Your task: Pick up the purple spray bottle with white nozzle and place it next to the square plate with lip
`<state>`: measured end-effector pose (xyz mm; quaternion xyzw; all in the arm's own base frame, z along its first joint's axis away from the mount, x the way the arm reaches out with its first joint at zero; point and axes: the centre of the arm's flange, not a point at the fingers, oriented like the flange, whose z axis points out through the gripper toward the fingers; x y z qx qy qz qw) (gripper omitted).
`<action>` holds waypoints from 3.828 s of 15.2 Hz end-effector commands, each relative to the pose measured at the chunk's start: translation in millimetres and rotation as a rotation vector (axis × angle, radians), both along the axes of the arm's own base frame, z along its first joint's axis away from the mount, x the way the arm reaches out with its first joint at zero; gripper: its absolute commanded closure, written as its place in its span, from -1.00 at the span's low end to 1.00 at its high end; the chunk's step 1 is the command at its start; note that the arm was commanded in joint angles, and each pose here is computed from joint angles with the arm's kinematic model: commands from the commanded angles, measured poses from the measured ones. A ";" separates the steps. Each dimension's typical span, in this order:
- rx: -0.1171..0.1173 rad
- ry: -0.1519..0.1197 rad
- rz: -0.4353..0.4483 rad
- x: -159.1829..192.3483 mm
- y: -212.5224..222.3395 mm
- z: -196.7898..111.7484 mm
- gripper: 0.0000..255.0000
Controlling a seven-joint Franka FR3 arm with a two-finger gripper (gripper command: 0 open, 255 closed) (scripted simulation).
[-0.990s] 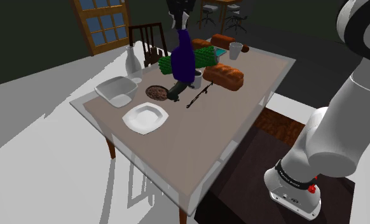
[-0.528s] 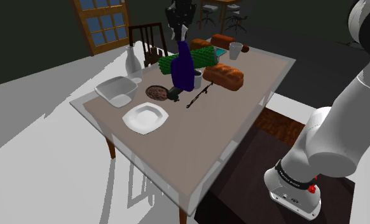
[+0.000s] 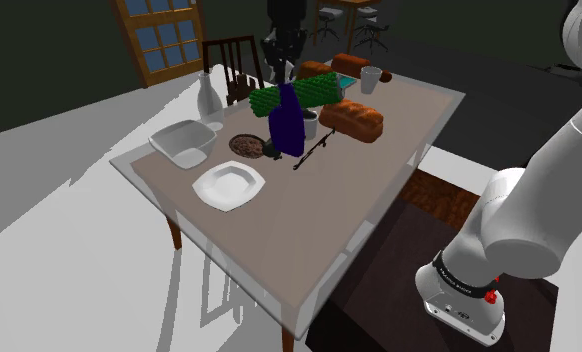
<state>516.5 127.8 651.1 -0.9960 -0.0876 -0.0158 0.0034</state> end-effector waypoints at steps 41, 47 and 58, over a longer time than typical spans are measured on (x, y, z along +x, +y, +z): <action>0.000 -0.001 0.000 0.1 -0.9 -220.7 1.00; 0.000 -0.001 0.000 0.1 -0.9 -220.7 1.00; 0.000 -0.001 0.000 -1.4 -1.4 -170.8 -1.00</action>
